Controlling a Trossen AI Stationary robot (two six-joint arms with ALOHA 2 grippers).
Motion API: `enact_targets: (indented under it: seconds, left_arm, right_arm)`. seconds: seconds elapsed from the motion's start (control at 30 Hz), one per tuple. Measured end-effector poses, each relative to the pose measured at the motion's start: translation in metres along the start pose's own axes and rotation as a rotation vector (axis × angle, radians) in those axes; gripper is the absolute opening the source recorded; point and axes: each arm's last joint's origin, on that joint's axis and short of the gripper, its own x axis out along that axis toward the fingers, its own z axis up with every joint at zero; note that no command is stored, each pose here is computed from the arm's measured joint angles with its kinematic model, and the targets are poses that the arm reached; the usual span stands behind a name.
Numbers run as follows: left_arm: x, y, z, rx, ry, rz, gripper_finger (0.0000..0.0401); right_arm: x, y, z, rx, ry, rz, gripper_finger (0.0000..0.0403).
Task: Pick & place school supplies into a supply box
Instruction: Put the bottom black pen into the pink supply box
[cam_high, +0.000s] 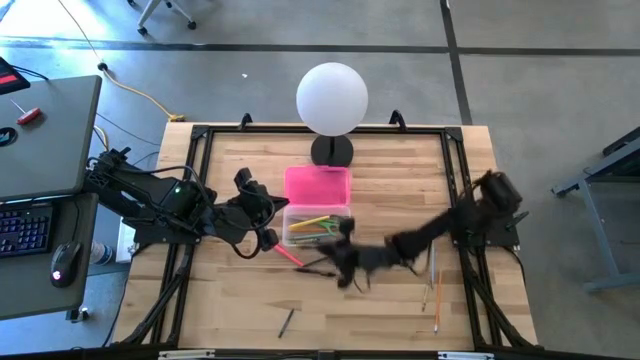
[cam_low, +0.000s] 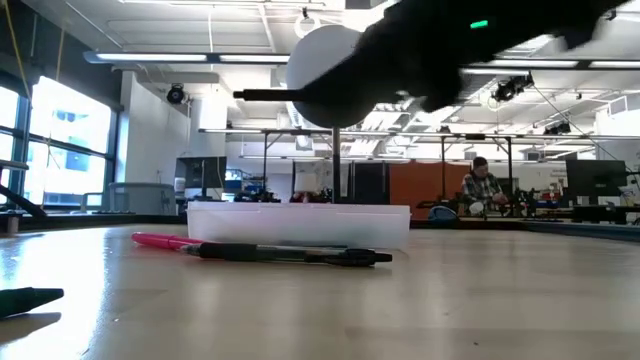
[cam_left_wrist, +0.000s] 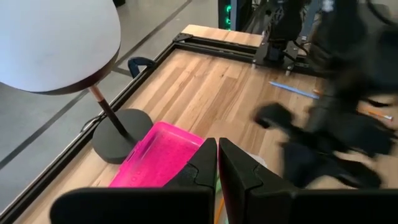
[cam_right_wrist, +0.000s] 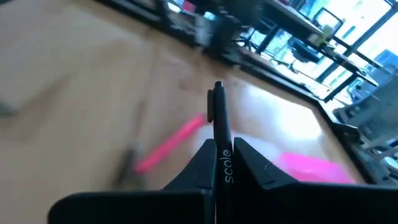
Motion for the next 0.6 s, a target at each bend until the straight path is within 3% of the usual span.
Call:
enact_targets:
  seconds: [0.1,0.23,0.43,0.6]
  left_arm:
    - [0.0,0.0,0.0,-0.003,0.002,-0.007,0.0046]
    - [0.0,0.0,0.0,-0.004,0.004,-0.012,0.0046]
    - [0.0,0.0,-0.001,0.005,0.011,-0.007,0.0046]
    - [0.0,0.001,-0.002,0.013,0.019,-0.004,0.0046]
  right_arm:
    - [0.018,-0.037,-0.012,0.047,0.059,0.023,0.0026]
    - [0.038,-0.063,-0.043,0.172,0.18,0.133,0.003]
    - [0.05,-0.067,-0.065,0.18,0.26,0.131,0.0012]
    - [0.051,-0.069,-0.061,0.165,0.221,0.085,0.0056]
